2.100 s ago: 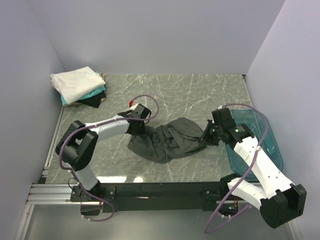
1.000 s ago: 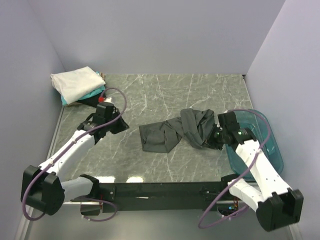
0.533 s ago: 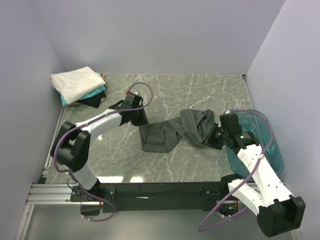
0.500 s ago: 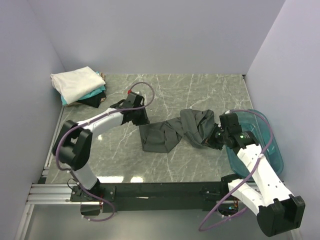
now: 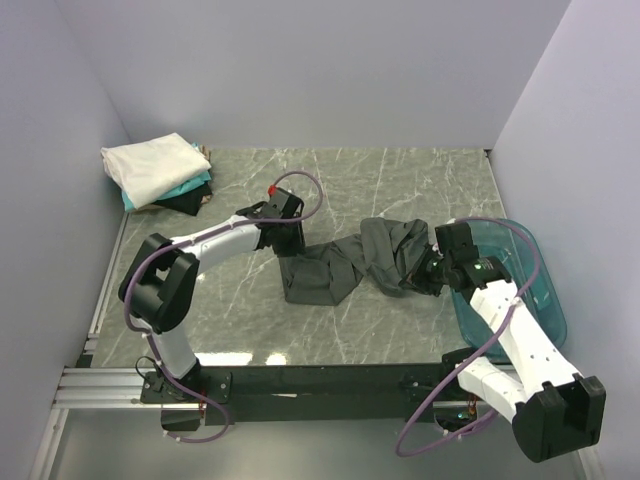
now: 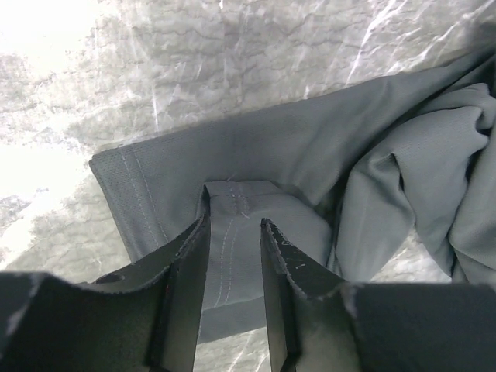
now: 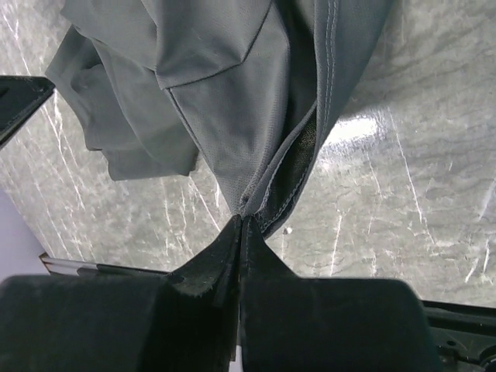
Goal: Fold and stack the t-shirts
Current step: Flatten the tshirt out
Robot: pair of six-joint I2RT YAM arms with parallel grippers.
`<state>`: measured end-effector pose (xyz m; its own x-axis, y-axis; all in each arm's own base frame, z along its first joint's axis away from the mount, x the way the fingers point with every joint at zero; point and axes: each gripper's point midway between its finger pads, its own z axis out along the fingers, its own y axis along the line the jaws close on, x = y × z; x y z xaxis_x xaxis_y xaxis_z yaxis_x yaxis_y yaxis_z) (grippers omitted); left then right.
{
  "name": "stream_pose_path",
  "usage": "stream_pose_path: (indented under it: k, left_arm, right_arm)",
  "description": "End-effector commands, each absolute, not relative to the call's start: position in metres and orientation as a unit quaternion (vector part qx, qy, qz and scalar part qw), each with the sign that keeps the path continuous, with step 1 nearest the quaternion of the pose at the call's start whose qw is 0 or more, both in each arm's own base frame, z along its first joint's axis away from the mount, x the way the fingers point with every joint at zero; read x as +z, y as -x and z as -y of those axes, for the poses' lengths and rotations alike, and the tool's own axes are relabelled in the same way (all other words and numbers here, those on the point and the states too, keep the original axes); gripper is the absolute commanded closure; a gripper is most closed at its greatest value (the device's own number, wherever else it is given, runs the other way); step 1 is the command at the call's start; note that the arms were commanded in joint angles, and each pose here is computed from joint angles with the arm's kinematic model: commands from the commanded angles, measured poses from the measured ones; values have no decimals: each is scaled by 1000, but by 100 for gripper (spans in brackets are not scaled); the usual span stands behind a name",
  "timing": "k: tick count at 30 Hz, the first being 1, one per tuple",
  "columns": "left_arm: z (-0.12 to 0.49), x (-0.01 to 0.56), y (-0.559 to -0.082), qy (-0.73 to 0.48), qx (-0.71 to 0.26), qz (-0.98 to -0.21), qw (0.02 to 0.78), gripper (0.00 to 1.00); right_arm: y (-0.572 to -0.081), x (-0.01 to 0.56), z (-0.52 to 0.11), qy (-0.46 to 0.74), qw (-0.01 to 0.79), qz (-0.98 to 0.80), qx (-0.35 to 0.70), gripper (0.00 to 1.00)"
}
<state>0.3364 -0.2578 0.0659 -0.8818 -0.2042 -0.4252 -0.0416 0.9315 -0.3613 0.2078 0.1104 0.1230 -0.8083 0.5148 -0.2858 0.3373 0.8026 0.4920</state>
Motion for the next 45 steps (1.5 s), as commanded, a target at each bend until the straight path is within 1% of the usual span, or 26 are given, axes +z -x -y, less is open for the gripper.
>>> stream_pose_path:
  k: [1, 10, 22, 25, 26, 27, 28, 29, 31, 36, 38, 39, 41, 42, 44, 45]
  left_arm:
    - [255, 63, -338, 69, -159, -956, 236, 61]
    - [253, 35, -327, 62, -132, -965, 216, 63]
    - [271, 33, -328, 48, -139, -963, 225, 65]
    - [270, 28, -330, 43, -126, -965, 227, 70]
    - [269, 24, -331, 42, -120, -966, 225, 77]
    - [269, 24, -332, 40, -119, -966, 226, 81]
    - [268, 23, -333, 40, -115, -966, 227, 88]
    - [267, 21, -334, 37, -111, -967, 227, 99]
    - [265, 25, -338, 39, -103, -965, 239, 99]
    - [257, 69, -360, 45, -94, -952, 287, 99]
    - [250, 103, -376, 56, -99, -940, 321, 99]
    - [243, 114, -377, 60, -95, -938, 327, 99]
    - [229, 153, -391, 74, -103, -924, 362, 99]
    - [222, 163, -392, 77, -101, -921, 368, 99]
    - [198, 199, -401, 94, -102, -906, 399, 99]
    - [187, 209, -401, 102, -98, -903, 406, 99]
  right_arm:
    - [-217, 127, -115, -226, 219, -922, 227, 100]
    - [-216, 125, -115, -226, 218, -921, 228, 100]
    - [-209, 117, -114, -225, 211, -924, 226, 100]
    - [-209, 117, -113, -222, 212, -925, 224, 100]
    - [-209, 118, -113, -221, 212, -925, 223, 100]
    - [-209, 117, -113, -219, 212, -926, 222, 100]
    - [-208, 117, -113, -218, 210, -927, 222, 100]
    - [-209, 117, -113, -217, 211, -927, 222, 100]
    - [-209, 118, -114, -214, 211, -928, 222, 100]
    - [-219, 135, -112, -205, 228, -926, 219, 100]
    - [-225, 143, -112, -201, 234, -927, 216, 100]
    - [-233, 157, -111, -192, 252, -924, 216, 100]
    - [-241, 165, -109, -187, 253, -927, 204, 100]
    - [-252, 185, -109, -178, 275, -922, 207, 100]
    - [-262, 195, -107, -171, 276, -926, 194, 100]
    - [-275, 217, -107, -164, 298, -920, 196, 100]
